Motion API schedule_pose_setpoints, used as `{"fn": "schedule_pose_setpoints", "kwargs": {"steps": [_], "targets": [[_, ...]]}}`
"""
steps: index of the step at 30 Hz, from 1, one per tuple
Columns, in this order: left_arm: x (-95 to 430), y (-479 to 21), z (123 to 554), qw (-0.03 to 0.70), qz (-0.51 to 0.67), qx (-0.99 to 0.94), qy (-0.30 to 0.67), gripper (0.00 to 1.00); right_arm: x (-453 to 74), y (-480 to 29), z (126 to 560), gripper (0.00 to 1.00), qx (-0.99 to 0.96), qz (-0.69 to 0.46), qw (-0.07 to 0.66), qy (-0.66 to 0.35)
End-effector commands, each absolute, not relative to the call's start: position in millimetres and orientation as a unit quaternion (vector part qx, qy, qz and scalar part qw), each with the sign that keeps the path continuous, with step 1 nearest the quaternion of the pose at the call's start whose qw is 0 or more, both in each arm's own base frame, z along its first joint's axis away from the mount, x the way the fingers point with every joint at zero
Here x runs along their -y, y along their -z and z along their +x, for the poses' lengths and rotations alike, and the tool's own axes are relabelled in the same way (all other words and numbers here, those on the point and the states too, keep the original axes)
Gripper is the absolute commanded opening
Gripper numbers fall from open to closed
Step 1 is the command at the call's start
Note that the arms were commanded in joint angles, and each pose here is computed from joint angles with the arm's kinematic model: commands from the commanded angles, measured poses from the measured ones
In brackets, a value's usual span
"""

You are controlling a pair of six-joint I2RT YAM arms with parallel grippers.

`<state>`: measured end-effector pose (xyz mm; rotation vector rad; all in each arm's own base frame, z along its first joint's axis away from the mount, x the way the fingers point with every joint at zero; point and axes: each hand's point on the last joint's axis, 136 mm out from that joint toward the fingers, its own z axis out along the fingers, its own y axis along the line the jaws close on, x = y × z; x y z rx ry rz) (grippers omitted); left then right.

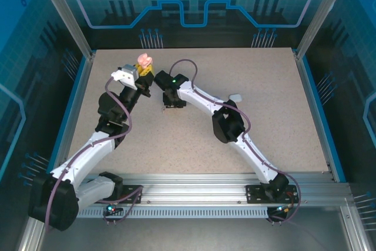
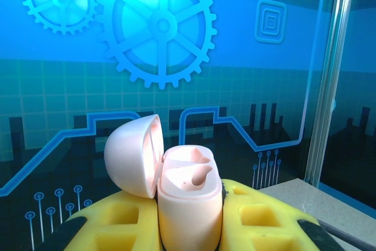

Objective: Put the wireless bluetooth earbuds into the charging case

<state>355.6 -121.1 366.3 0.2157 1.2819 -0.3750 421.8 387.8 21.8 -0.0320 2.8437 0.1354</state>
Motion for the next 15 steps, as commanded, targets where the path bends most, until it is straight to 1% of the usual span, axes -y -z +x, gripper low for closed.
{"fn": "schedule_pose_setpoints", "kwargs": {"steps": [1,4,9,15], "targets": [[122.8,-380.4,349.9,0.790,0.109,-0.577,0.177,0.00,-380.4,-3.3,420.9,0.32,-0.991,-0.014,0.131,-0.029],[123.8,-380.1,350.0,0.788,0.110,-0.578,0.181,0.00,-379.7,-2.3,424.0,0.31,-0.991,-0.016,0.133,-0.029],[125.3,-376.4,350.5,0.784,0.112,-0.582,0.185,0.00,-379.6,2.8,425.2,0.20,-0.991,-0.021,0.130,-0.031],[129.6,-374.8,348.9,0.779,0.121,-0.584,0.194,0.00,-384.0,-7.2,426.1,0.11,-0.989,-0.035,0.135,-0.043]]}}
